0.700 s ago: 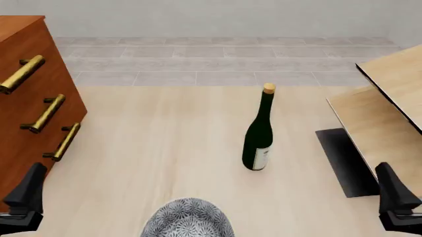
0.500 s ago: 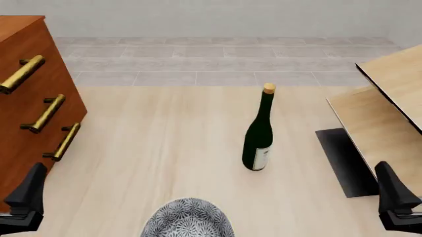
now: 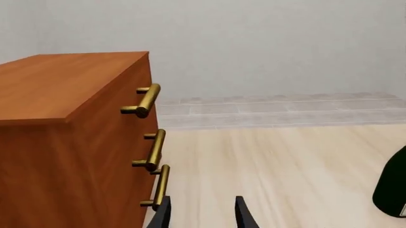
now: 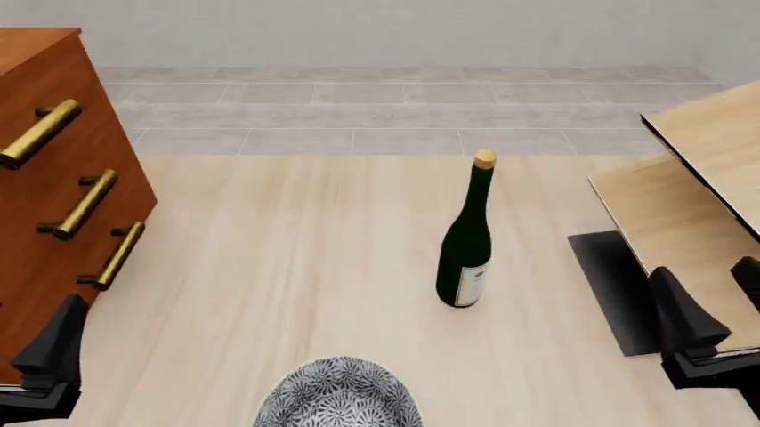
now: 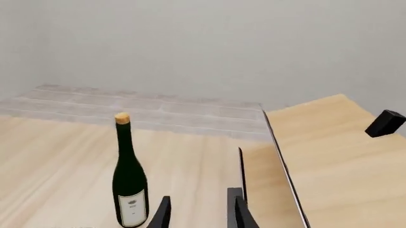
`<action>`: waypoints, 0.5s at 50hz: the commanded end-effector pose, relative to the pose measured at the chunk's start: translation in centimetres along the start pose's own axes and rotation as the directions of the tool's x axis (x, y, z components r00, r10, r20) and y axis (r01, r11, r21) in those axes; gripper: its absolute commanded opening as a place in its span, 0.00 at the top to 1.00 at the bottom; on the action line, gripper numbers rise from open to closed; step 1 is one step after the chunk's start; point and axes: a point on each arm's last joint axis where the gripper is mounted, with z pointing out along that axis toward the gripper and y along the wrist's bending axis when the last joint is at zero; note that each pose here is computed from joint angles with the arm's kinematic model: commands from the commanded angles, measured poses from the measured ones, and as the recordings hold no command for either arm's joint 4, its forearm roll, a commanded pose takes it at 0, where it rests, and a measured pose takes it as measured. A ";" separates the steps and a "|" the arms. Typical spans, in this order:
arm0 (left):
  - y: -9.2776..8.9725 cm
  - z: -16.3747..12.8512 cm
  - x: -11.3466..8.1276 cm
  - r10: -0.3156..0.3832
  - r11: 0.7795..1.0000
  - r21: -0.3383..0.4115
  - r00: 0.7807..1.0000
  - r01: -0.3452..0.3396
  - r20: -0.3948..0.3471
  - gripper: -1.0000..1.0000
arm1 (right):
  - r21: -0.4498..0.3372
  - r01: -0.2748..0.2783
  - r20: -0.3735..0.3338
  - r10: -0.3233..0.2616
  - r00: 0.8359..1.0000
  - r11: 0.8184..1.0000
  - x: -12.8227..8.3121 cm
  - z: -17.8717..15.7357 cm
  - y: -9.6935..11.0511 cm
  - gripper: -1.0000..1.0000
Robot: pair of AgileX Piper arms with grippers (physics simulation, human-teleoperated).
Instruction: Put the wine bottle on the wine rack.
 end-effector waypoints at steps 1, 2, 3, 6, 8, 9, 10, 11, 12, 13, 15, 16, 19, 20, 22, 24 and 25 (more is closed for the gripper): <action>0.0 0.0 0.0 -0.001 1.000 0.002 1.000 0.001 -0.003 0.00 | -0.068 0.013 -0.016 -0.015 1.000 0.998 -0.7 1.9 0.6 0.00; 0.0 0.0 0.0 0.000 1.000 0.001 1.000 0.000 -0.001 0.00 | -0.070 0.018 -0.011 -0.019 1.000 0.997 -1.0 2.0 0.6 0.00; 0.0 0.0 0.0 0.000 1.000 0.001 1.000 0.000 -0.001 0.00 | -0.070 0.018 -0.011 -0.019 1.000 0.997 -1.0 2.0 0.6 0.00; 0.0 0.0 0.0 -0.002 1.000 0.001 1.000 0.002 -0.002 0.00 | -0.089 0.024 -0.011 -0.025 1.000 0.996 -1.4 2.6 0.8 0.00; 0.0 0.0 0.0 -0.001 1.000 0.001 1.000 0.001 -0.004 0.00 | -0.103 0.024 -0.019 -0.026 0.999 0.994 -1.4 3.2 1.0 0.00; 0.0 0.0 0.0 -0.001 1.000 0.000 1.000 0.001 -0.005 0.00 | -0.113 0.030 -0.025 -0.033 0.999 0.993 -1.4 3.6 1.2 0.00; 0.0 0.0 0.0 0.002 1.000 -0.007 1.000 -0.002 -0.003 0.00 | -0.128 0.026 -0.030 -0.030 0.999 0.991 -1.3 3.8 1.4 0.00; 0.1 0.0 0.0 0.003 1.000 -0.010 1.000 -0.003 -0.004 0.00 | -0.133 0.030 -0.033 -0.035 0.999 0.991 -1.3 4.1 1.5 0.00; 0.1 0.0 0.0 0.003 1.000 -0.010 1.000 -0.003 -0.005 0.00 | -0.131 0.026 -0.034 -0.030 0.999 0.991 -1.4 4.3 1.5 0.00; 0.1 0.0 0.0 0.003 1.000 -0.010 1.000 -0.003 -0.005 0.00 | -0.131 0.026 -0.034 -0.030 0.999 0.991 -1.4 4.3 1.5 0.00; 0.1 0.0 0.0 0.002 1.000 -0.011 1.000 -0.002 -0.004 0.00 | -0.142 0.020 -0.034 -0.025 0.999 0.990 -1.6 4.7 1.7 0.00; 0.1 0.0 0.0 0.001 1.000 -0.011 1.000 -0.001 -0.005 0.00 | -0.147 0.020 -0.039 -0.026 0.999 0.989 -1.6 4.9 1.7 0.00; 0.0 0.0 0.0 0.001 1.000 -0.008 1.000 -0.001 -0.005 0.00 | -0.151 0.017 -0.036 -0.023 0.999 0.988 -1.8 5.1 1.8 0.00; 0.0 0.0 0.0 0.001 1.000 -0.008 1.000 -0.001 -0.005 0.00 | -0.153 0.013 -0.037 -0.019 0.999 0.988 -2.0 5.2 1.8 0.00; 0.0 0.0 0.0 -0.002 1.000 -0.006 1.000 0.002 -0.004 0.00 | -0.156 0.007 -0.037 -0.013 0.999 0.988 -2.2 5.5 1.9 0.00; 0.0 0.0 -0.2 -0.002 1.000 0.000 1.000 0.002 -0.001 0.00 | -0.172 0.008 -0.035 -0.014 0.999 0.985 -2.6 5.8 2.2 0.00; 0.0 0.0 -0.2 -0.002 1.000 0.000 1.000 0.002 -0.001 0.00 | -0.172 0.008 -0.035 -0.014 0.999 0.985 -2.6 5.8 2.2 0.00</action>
